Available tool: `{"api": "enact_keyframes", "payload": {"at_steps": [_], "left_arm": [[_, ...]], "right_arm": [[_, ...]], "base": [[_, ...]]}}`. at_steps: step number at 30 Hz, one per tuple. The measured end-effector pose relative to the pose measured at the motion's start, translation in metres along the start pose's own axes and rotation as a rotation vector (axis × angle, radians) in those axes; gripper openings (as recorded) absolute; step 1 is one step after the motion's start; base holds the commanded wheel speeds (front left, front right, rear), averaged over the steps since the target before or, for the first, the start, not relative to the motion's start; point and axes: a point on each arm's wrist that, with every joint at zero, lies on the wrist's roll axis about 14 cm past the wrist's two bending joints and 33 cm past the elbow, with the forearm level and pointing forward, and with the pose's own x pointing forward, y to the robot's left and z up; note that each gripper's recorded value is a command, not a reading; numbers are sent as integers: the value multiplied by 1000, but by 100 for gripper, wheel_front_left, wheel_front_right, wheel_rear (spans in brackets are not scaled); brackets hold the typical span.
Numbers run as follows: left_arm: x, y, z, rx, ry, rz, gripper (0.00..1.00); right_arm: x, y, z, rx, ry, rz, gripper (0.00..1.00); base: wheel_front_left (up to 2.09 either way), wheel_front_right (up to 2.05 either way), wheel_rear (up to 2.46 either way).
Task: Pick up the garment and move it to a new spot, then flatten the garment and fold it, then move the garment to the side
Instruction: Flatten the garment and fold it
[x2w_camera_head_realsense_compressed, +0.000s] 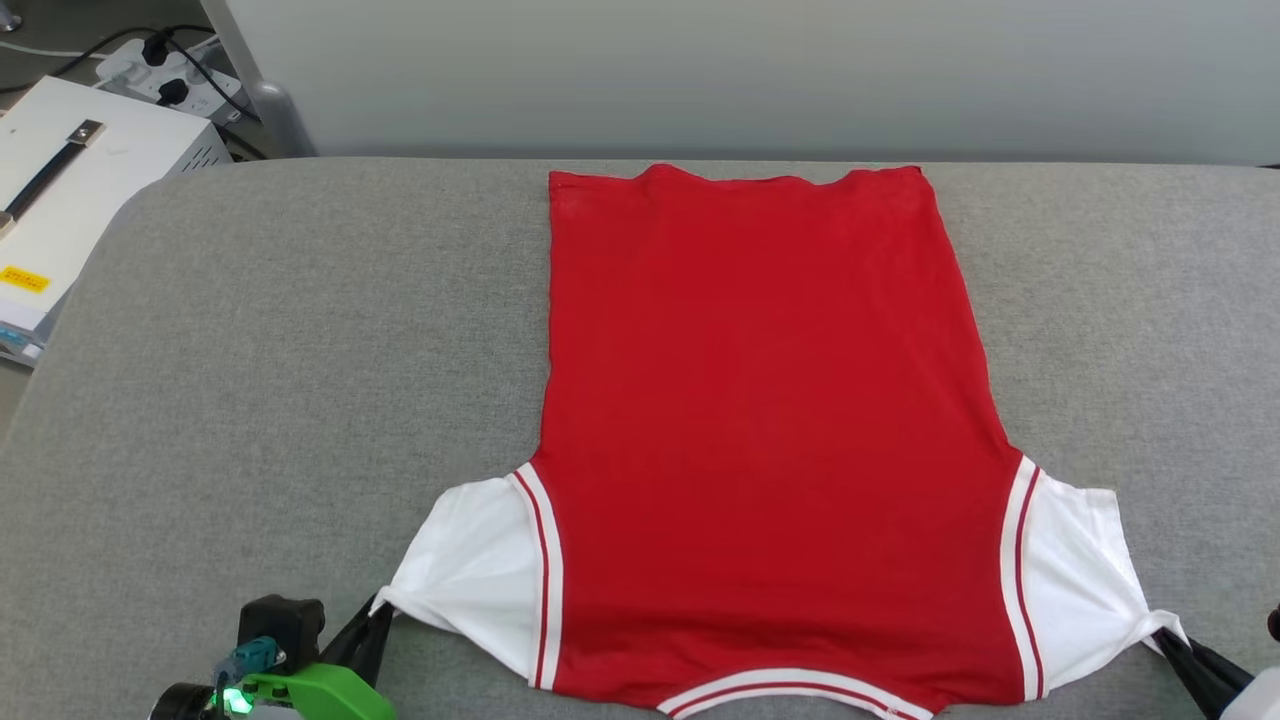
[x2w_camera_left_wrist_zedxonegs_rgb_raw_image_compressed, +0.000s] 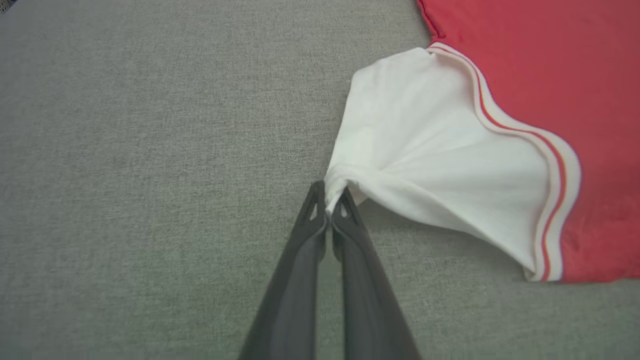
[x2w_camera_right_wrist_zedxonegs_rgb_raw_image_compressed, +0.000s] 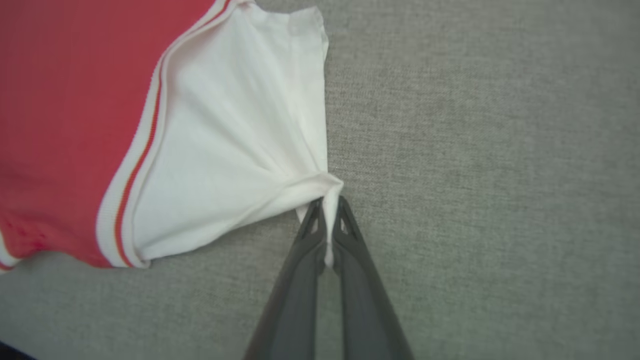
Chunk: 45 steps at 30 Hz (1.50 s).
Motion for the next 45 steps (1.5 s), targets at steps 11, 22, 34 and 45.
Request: {"api": "enact_keyframes", "payload": {"at_steps": [11,22,34,45], "left_arm": [[0,-11,11,-9,-50,-6,0],[8,-30,50,-4,-180,-20,0],[43,-43,73,-36,-250,-28,0],[69,-31,65,-59,-240,26,0]], "right_arm": [[6,6,5,-17,43,17,100],[31,-15,180,-202,-296,-13,100],[127,18,318,-280,-226,10,100],[238,22,253,-218,349,-16,100]], "base": [[0,0,0],[0,0,0],[0,0,0],[0,0,0]]}}
